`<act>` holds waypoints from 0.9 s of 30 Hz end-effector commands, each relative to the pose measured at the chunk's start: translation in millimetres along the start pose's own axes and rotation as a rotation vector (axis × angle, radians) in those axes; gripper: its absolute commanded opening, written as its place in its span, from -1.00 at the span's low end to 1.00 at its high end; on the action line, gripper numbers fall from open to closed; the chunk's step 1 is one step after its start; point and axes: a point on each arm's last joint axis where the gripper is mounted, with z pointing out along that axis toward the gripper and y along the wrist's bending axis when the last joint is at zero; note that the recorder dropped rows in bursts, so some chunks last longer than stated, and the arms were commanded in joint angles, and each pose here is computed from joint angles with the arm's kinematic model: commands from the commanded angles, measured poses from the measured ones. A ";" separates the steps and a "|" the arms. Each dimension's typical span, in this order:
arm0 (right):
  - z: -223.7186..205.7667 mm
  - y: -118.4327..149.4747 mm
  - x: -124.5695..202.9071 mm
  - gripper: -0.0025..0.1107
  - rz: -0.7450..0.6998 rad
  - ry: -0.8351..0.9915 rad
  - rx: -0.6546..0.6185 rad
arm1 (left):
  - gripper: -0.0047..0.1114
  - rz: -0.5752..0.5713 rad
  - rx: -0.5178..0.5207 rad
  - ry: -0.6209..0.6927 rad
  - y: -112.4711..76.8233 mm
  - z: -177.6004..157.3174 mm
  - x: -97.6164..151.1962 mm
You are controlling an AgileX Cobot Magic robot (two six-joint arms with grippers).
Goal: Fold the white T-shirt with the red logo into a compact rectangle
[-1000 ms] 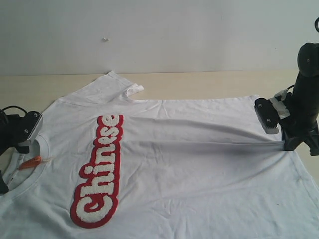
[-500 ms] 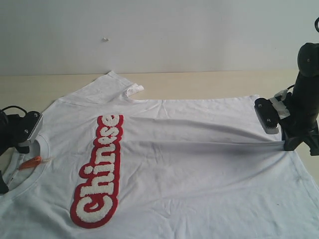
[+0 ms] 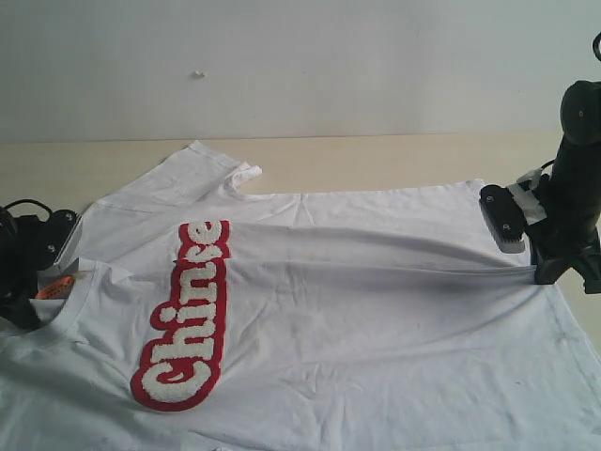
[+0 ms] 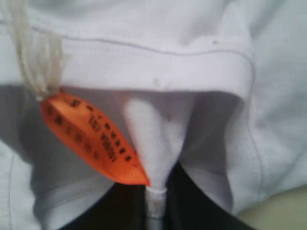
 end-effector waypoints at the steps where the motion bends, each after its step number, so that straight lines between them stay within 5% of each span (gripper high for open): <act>1: 10.5 0.8 2.0 -0.96 -0.014 0.009 -0.019 | -0.92 0.006 0.067 0.001 -7.4 13.0 1.5; 27: 10.5 0.8 2.0 -0.96 -0.014 0.009 -0.019 | -0.92 -0.003 0.079 -0.002 -8.4 12.9 1.2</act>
